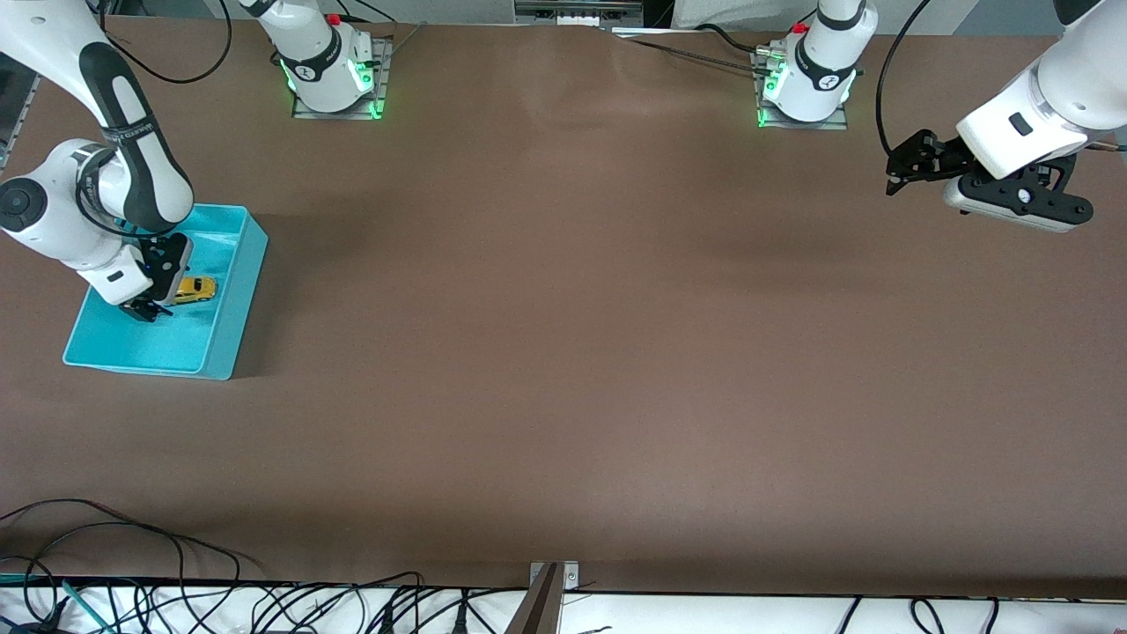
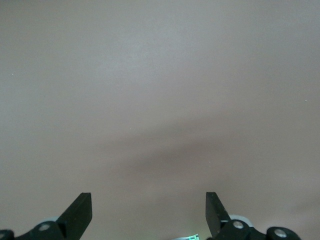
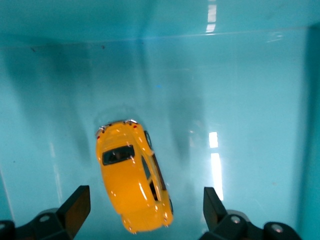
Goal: Wind up and store yellow beetle car
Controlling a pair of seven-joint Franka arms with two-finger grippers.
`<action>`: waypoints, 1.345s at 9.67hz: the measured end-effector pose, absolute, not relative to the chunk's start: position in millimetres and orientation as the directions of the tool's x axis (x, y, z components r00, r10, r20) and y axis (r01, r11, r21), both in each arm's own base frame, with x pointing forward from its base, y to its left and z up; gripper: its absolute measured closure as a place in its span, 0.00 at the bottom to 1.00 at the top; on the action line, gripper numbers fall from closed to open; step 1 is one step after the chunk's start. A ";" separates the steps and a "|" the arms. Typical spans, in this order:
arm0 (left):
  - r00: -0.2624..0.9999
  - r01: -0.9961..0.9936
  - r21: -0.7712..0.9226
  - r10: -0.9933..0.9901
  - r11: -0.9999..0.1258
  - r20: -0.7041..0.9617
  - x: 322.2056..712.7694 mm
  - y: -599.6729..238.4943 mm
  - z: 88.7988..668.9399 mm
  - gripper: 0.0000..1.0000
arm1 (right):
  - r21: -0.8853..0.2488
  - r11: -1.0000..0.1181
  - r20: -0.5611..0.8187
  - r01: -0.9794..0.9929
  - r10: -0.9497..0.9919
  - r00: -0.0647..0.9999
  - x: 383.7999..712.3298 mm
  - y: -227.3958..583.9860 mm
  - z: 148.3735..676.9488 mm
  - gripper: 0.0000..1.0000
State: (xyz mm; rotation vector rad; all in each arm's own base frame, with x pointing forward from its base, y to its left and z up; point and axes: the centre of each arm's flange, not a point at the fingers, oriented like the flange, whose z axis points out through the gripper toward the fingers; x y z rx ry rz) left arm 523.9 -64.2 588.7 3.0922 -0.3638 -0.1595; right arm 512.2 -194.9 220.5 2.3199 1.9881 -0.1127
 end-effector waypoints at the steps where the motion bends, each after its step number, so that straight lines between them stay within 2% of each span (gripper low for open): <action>1: 0.971 -0.214 0.035 -0.216 -0.976 -0.102 525.3 -64.2 587.7 0.00 | 0.020 -0.209 -0.103 0.978 0.972 0.210 514.1 -193.6 242.7 0.00; 5: 0.973 -0.197 0.034 -0.199 -0.980 -0.116 525.1 -64.8 586.5 0.00 | 0.025 -0.558 -0.057 0.829 0.827 0.559 506.9 -161.5 365.5 0.00; 8: 0.973 -0.195 0.034 -0.198 -0.980 -0.118 524.8 -64.7 586.9 0.00 | 0.019 -0.804 -0.064 0.594 0.592 0.804 514.6 -151.1 429.3 0.00; 10: 0.973 -0.195 0.034 -0.197 -0.980 -0.118 524.8 -64.7 586.8 0.00 | 0.042 -0.911 -0.053 0.411 0.409 0.911 528.1 -144.9 470.9 0.00; 13: 0.974 -0.194 0.034 -0.197 -0.980 -0.116 525.1 -64.7 588.0 0.00 | 0.064 -0.979 -0.030 0.194 0.192 0.981 543.7 -119.1 536.3 0.00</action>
